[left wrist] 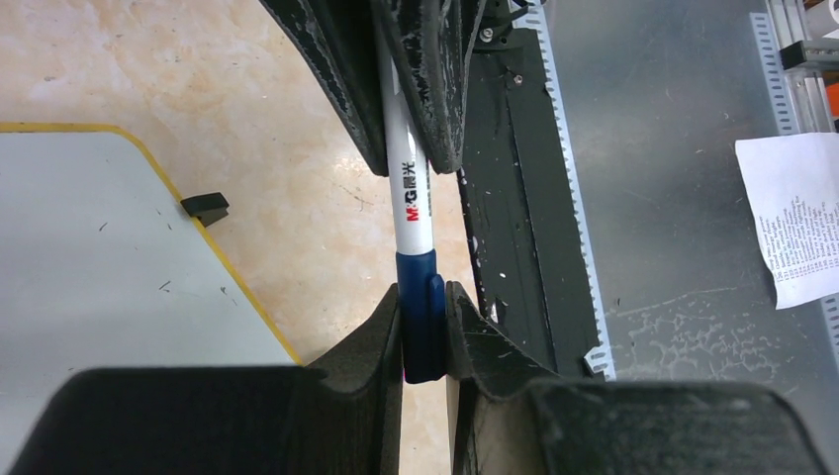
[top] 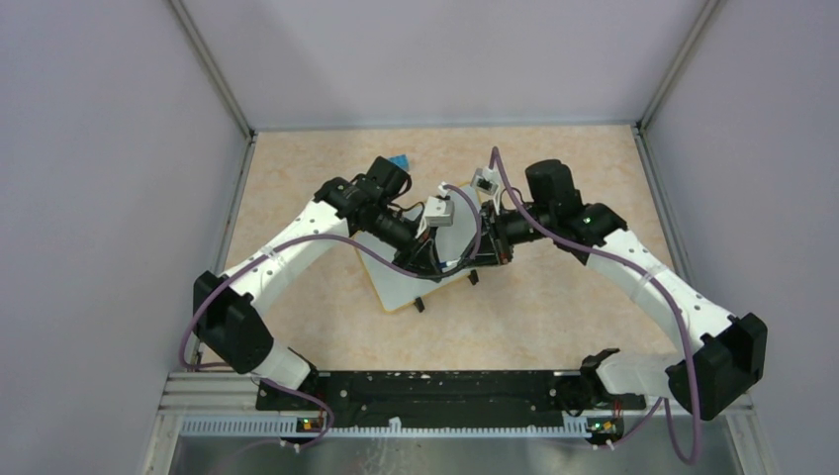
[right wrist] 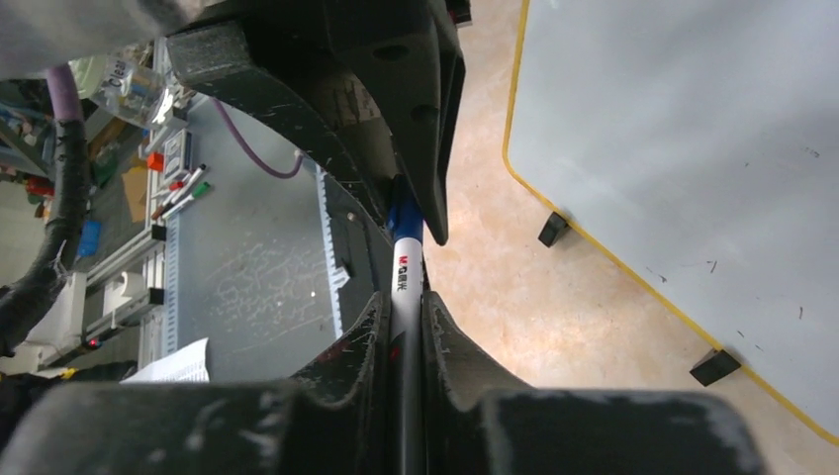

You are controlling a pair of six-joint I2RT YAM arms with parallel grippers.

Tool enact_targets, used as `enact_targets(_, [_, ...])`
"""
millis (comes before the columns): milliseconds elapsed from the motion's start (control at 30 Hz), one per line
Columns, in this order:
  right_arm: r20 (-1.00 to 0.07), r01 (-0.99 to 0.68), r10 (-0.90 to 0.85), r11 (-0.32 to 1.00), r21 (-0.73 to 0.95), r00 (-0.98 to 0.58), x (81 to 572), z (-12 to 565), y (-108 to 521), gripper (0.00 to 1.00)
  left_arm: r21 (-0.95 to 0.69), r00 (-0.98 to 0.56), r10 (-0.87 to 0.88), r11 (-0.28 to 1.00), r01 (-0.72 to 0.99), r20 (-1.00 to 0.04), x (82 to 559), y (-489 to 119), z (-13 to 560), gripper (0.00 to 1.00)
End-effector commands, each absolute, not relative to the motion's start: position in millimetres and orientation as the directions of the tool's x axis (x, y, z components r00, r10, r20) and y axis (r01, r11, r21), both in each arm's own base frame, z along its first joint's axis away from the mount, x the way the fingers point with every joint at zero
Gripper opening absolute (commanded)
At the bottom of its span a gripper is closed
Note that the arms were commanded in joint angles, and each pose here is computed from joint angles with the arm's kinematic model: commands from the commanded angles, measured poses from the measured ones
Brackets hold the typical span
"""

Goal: Write a sentence on the whiteboard
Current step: Open the whiteboard marker at the center of the board.

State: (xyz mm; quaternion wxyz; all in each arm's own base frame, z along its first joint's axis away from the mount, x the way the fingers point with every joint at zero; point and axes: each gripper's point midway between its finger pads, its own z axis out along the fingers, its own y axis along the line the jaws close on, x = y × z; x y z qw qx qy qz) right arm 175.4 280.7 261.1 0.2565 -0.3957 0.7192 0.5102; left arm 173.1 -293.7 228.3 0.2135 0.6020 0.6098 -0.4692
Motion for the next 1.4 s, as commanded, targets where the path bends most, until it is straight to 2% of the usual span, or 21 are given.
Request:
enact_targets(0, [-0.823,-0.867,-0.273,0.129,0.481,-0.498,180.3,283.3,291.4,0.04,-0.249,-0.117,0.467,-0.231,0.940,-0.876,171.4,-300.4,248.6,0.00])
enact_targets(33, [-0.822,-0.866,-0.273,0.130,0.483,-0.500,180.2,283.1,291.4,0.00,-0.246,-0.115,0.470,-0.228,0.942,-0.875,171.5,-299.9,248.1,0.02])
enact_targets(133, [-0.818,-0.861,-0.270,0.147,0.487,-0.509,182.2,282.2,290.2,0.00,-0.236,-0.112,0.483,-0.205,0.950,-0.869,172.5,-296.4,247.2,0.36])
enact_targets(167, [-0.817,-0.859,-0.266,0.152,0.489,-0.512,183.3,282.5,289.1,0.00,-0.229,-0.112,0.489,-0.187,0.955,-0.865,174.1,-294.3,247.4,0.46])
enact_targets(200, [-0.814,-0.853,-0.257,0.160,0.496,-0.521,185.2,283.3,287.8,0.00,-0.214,-0.106,0.498,-0.165,0.963,-0.861,176.3,-291.5,248.2,0.50])
enact_targets(367, [-0.786,-0.804,-0.174,0.183,0.566,-0.593,198.4,288.2,282.6,0.00,-0.072,-0.033,0.409,-0.079,0.994,-0.912,187.8,-287.9,263.5,0.60])
enact_targets(567, [-0.746,-0.761,-0.155,0.162,0.628,-0.648,198.1,285.4,287.6,0.00,-0.009,0.001,0.397,-0.025,1.000,-0.918,199.9,-288.2,265.5,0.62])
enact_targets(667, [-0.732,-0.747,-0.147,0.145,0.649,-0.665,196.2,288.9,289.2,0.00,-0.001,0.007,0.389,-0.021,1.000,-0.921,202.9,-290.6,269.8,0.60])
enact_targets(800, [-0.717,-0.731,-0.142,0.134,0.669,-0.683,193.8,289.5,289.8,0.00,0.010,0.013,0.396,-0.009,1.000,-0.918,207.1,-291.2,268.7,0.52])
enact_targets(900, [-0.710,-0.725,-0.143,0.134,0.676,-0.689,192.2,288.4,289.5,0.00,0.019,0.019,0.404,-0.002,1.000,-0.915,208.0,-289.9,265.8,0.36])
enact_targets(967, [-0.709,-0.723,-0.143,0.140,0.676,-0.690,192.3,286.9,288.8,0.00,0.016,0.017,0.403,-0.005,1.000,-0.915,207.1,-289.7,266.1,0.20])
enact_targets(1067, [-0.719,-0.734,-0.148,0.146,0.663,-0.679,193.2,286.2,288.1,0.01,-0.001,0.012,0.396,-0.033,0.999,-0.918,200.6,-290.1,265.5,0.05])
enact_targets(1100, [-0.721,-0.737,-0.150,0.149,0.660,-0.676,193.7,285.6,287.7,0.10,-0.006,0.013,0.395,-0.047,0.999,-0.919,198.2,-290.1,264.6,0.00])
enact_targets(1133, [-0.726,-0.741,-0.149,0.151,0.654,-0.671,194.1,287.1,287.3,0.23,-0.008,0.014,0.395,-0.054,0.999,-0.919,197.0,-289.8,263.7,0.00])
enact_targets(1200, [-0.735,-0.750,-0.147,0.160,0.642,-0.661,196.1,289.9,286.5,0.38,-0.012,0.013,0.398,-0.058,0.998,-0.917,195.5,-289.4,261.7,0.00])
enact_targets(1367, [-0.746,-0.761,-0.153,0.154,0.630,-0.648,195.7,293.3,286.1,0.42,-0.044,-0.012,0.417,-0.067,0.997,-0.909,192.5,-288.2,250.6,0.00])
